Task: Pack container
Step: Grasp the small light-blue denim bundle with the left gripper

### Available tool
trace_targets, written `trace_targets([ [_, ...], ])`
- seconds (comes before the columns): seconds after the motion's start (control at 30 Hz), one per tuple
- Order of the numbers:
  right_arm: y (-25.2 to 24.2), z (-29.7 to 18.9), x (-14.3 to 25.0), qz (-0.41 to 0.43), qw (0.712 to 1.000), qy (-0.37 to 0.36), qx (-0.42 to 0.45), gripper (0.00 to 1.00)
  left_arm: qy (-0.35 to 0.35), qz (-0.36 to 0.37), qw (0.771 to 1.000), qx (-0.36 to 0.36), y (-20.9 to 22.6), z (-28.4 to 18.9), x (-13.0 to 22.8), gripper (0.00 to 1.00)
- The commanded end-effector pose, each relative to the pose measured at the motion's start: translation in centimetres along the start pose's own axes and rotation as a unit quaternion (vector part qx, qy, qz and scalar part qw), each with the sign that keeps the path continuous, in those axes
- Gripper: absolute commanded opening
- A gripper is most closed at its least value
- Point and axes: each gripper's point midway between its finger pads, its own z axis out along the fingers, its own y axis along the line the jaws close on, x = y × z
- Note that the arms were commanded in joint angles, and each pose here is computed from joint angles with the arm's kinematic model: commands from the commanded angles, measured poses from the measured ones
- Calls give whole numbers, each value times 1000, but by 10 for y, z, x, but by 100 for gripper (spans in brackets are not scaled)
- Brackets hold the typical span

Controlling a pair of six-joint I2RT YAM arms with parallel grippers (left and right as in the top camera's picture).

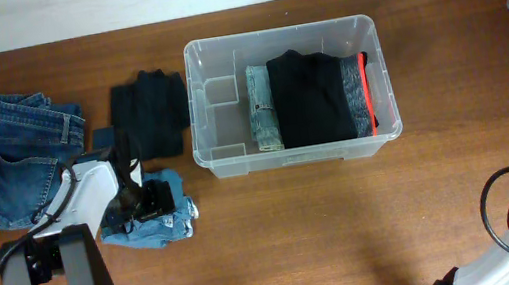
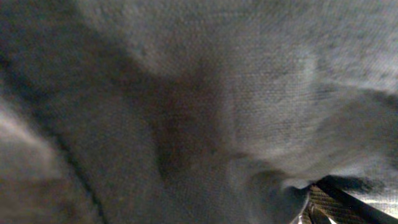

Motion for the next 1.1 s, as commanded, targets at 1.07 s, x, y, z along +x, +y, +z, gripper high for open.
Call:
trace_targets([
  [1.07,0,2,1,0,1000,4,-2,99,-97,24,994,51,-22,1,-51,99],
])
